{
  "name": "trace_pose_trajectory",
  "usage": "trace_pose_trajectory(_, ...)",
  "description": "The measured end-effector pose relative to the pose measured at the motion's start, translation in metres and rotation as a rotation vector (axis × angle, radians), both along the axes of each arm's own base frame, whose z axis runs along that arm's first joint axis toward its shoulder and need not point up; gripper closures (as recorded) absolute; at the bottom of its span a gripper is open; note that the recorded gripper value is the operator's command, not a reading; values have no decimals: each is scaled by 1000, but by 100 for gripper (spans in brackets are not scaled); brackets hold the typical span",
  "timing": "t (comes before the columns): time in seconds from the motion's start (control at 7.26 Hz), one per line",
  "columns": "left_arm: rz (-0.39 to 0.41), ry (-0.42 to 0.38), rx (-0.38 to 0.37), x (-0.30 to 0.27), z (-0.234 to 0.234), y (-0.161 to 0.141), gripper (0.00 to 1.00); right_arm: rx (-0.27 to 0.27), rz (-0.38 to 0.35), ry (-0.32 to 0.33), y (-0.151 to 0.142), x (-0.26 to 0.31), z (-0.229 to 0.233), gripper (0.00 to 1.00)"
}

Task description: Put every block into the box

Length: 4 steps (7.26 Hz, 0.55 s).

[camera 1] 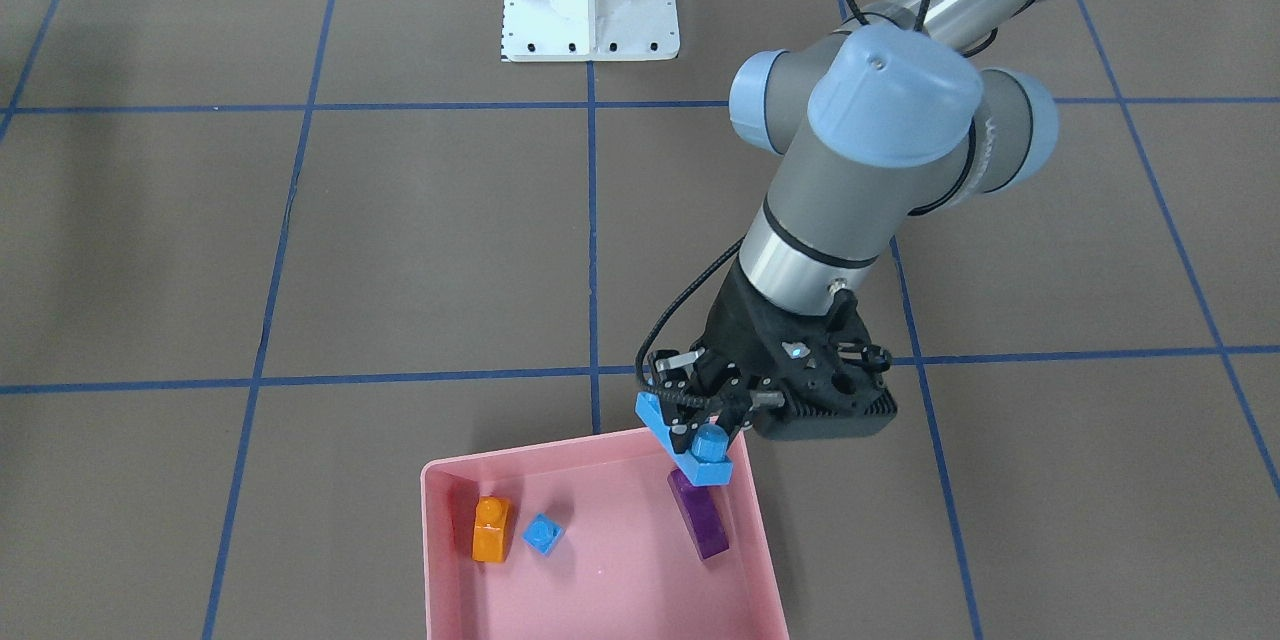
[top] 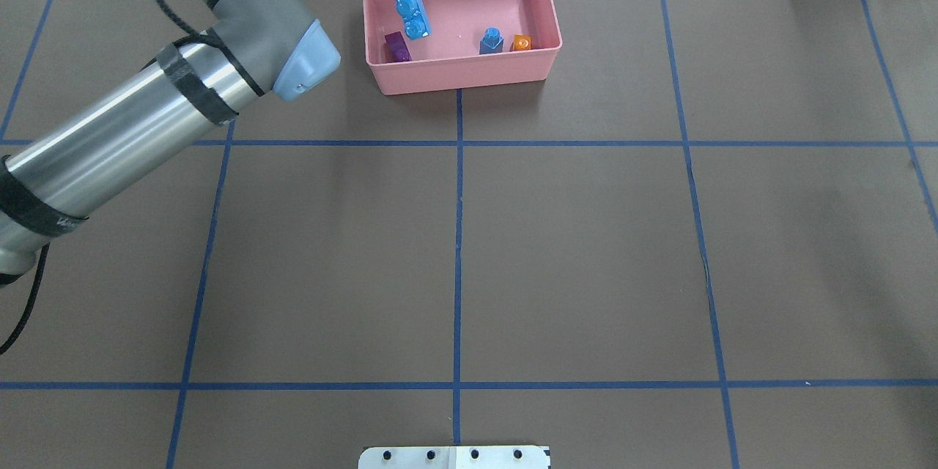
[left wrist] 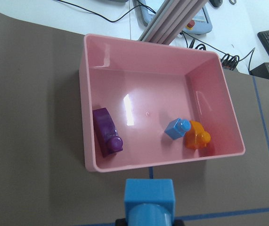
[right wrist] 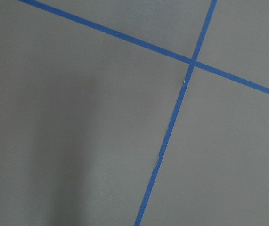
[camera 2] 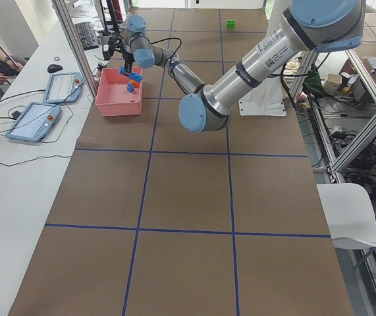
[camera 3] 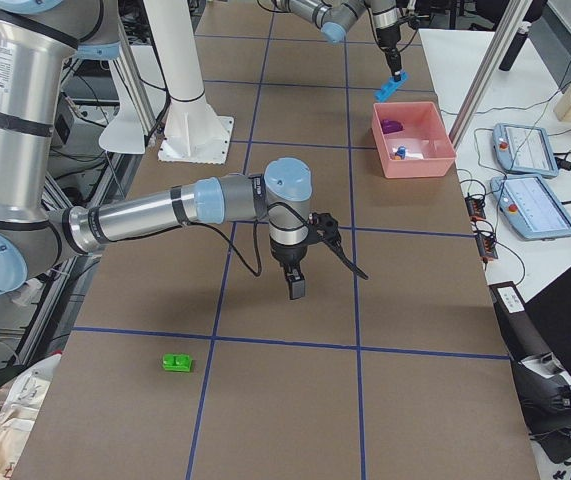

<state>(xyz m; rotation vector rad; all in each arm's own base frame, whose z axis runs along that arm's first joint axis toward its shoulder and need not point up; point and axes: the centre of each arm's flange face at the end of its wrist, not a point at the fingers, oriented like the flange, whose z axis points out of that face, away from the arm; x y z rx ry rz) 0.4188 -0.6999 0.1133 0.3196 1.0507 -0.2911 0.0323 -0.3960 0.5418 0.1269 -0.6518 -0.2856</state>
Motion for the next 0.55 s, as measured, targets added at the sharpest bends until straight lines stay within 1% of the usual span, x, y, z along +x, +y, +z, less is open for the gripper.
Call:
trace_pose_trajectory(0.14,-19,-37,-25,18,-2,-19,100,-8,2,1,0,1,3,0)
trace_pose_trajectory(0.28,-22,-64,-47,35,-2,-29,100,-12,3,0,0,1,5,0)
trace_pose_trajectory(0.41,-20,-82,-59,48,0,-30,95,-15,6,0,1,2,6,0)
trace_pose_trajectory(0.55,-22,-100,-63,60,5,-29,56,-20,7,1,0,2,9,0)
